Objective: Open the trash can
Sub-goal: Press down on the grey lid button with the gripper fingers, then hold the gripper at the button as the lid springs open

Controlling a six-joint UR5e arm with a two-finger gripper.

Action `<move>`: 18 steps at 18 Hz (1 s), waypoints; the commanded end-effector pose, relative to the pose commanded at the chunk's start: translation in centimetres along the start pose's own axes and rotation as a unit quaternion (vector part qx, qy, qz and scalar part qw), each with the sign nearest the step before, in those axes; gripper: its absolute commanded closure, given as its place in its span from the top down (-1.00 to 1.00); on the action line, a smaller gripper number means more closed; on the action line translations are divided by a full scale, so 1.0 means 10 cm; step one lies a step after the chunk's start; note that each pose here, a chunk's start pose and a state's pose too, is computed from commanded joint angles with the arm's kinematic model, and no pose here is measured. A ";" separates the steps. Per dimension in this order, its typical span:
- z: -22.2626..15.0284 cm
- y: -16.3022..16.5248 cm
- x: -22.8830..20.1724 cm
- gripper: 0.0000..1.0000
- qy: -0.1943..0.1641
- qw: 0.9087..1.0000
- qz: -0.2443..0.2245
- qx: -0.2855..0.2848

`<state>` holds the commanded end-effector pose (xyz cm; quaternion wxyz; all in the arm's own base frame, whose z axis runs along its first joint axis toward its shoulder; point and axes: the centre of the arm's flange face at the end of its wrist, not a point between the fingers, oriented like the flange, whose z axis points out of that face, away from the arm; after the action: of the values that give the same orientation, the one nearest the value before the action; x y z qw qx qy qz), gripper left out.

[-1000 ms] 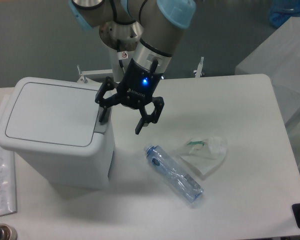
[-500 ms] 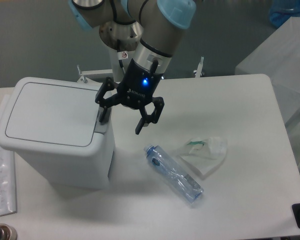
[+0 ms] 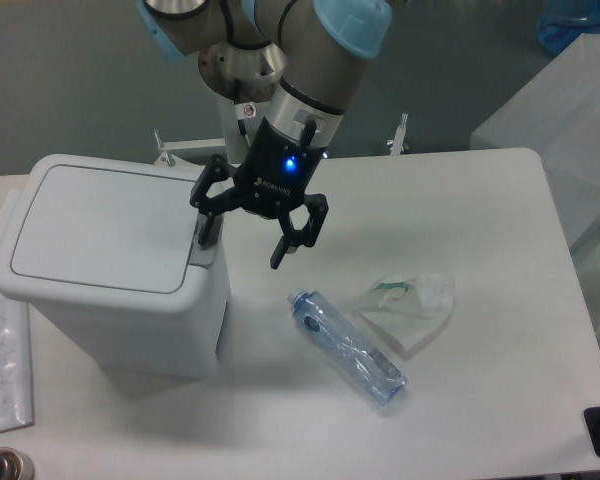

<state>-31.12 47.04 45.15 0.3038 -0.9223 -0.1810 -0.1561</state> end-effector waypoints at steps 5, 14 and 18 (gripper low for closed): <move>0.00 0.00 0.00 1.00 0.000 1.000 0.000 0.000; -0.07 -0.03 0.04 1.00 -0.003 1.000 0.005 0.007; -0.09 -0.04 0.05 1.00 -0.004 1.000 0.007 0.009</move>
<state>-30.99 46.94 46.30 0.3122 -0.9214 -0.1776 -0.1486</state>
